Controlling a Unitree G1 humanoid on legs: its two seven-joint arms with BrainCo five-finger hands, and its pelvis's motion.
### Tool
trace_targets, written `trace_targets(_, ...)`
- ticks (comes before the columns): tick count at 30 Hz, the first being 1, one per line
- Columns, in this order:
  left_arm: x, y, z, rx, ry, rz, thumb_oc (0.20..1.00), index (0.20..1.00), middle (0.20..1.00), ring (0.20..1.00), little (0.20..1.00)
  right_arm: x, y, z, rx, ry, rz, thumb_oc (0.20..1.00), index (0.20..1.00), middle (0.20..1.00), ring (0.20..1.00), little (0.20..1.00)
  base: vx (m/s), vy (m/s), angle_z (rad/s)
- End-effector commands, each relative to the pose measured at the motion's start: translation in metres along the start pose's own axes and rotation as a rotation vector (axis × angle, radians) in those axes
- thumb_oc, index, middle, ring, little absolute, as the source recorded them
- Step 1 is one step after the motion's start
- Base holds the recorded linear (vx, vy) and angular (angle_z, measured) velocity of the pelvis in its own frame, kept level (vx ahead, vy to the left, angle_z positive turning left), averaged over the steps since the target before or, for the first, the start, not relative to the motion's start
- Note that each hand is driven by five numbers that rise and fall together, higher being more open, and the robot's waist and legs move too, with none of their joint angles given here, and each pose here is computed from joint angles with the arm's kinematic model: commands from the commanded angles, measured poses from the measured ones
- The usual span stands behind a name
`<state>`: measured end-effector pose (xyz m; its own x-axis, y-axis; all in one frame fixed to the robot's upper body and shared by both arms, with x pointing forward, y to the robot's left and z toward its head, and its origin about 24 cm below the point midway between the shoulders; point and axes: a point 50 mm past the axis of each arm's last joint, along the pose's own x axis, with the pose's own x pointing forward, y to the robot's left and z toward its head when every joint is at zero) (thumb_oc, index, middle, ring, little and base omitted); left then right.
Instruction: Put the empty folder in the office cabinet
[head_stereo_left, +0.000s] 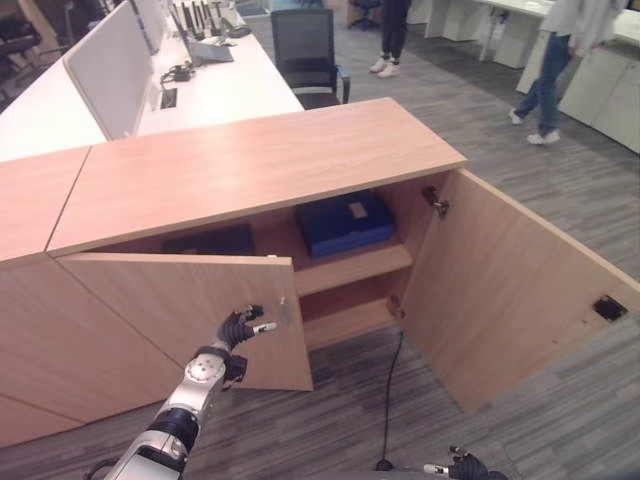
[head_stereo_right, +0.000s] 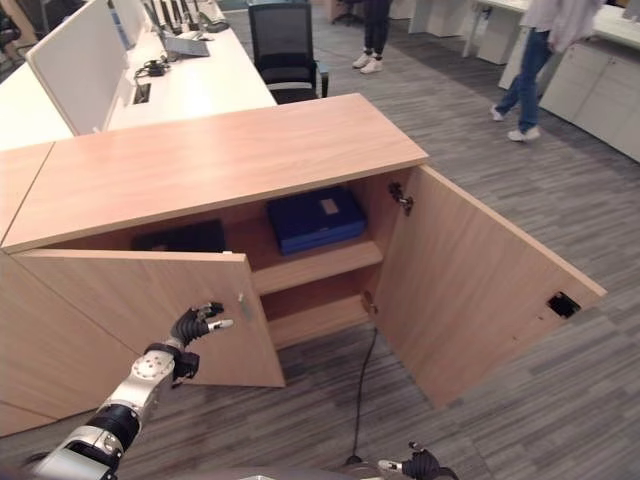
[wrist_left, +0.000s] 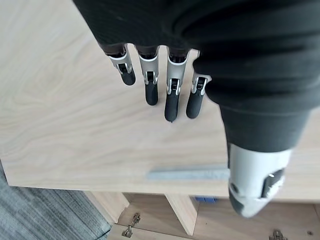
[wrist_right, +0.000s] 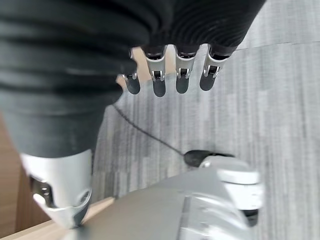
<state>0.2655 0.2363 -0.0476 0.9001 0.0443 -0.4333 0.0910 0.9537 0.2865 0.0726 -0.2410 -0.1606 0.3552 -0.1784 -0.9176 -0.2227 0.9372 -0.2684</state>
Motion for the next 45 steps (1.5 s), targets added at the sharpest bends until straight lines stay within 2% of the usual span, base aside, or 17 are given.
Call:
trace_targets(1, 0.014, 0.024, 0.05, 0.041, -0.181, 0.076, 1.0, 1.0, 1.0, 1.0, 1.0, -0.002, -0.006, -0.017, -0.057, 0.068, -0.002, 1.0, 1.0, 1.0, 1.0, 1.0, 0.02, 0.074, -0.31)
trace_targets(8, 0.013, 0.043, 0.049, 0.111, -0.16, 0.108, 1.0, 1.0, 1.0, 1.0, 1.0, -0.007, -0.016, -0.038, -0.031, 0.148, -0.031, 1.0, 1.0, 1.0, 1.0, 1.0, 0.01, 0.063, -0.14)
trace_targets(16, 0.009, 0.046, 0.032, 0.124, -0.098, 0.119, 1.0, 1.0, 1.0, 1.0, 1.0, -0.006, -0.015, -0.035, -0.01, 0.139, -0.026, 1.0, 1.0, 1.0, 1.0, 1.0, 0.01, 0.035, -0.07)
trace_targets(19, 0.005, 0.036, 0.017, 0.101, -0.06, 0.1, 1.0, 1.0, 1.0, 1.0, 1.0, -0.006, -0.012, -0.032, -0.007, 0.128, -0.02, 1.0, 1.0, 1.0, 1.0, 1.0, 0.0, 0.0, 0.0)
trace_targets(25, -0.016, -0.007, -0.034, 0.012, 0.064, -0.009, 1.0, 1.0, 1.0, 1.0, 1.0, -0.004, -0.014, -0.025, 0.016, 0.109, -0.037, 1.0, 1.0, 1.0, 1.0, 1.0, 0.0, 0.0, 0.0)
trace_targets(31, -0.039, -0.043, -0.071, 0.041, 0.176, -0.149, 1.0, 1.0, 1.0, 1.0, 1.0, 0.0, -0.018, -0.013, 0.021, 0.085, -0.057, 1.0, 1.0, 1.0, 1.0, 1.0, -0.04, 0.004, -0.02)
trace_targets(37, -0.058, -0.068, -0.089, 0.058, 0.235, -0.273, 1.0, 1.0, 1.0, 1.0, 1.0, 0.002, -0.021, 0.0, 0.04, 0.055, -0.075, 1.0, 1.0, 1.0, 1.0, 1.0, -0.03, -0.074, -0.18)
trace_targets(45, -0.065, -0.076, -0.106, 0.121, 0.319, -0.303, 1.0, 1.0, 1.0, 1.0, 1.0, 0.004, -0.022, 0.008, 0.041, 0.049, -0.081, 1.0, 1.0, 1.0, 1.0, 1.0, 0.09, -0.258, -0.11)
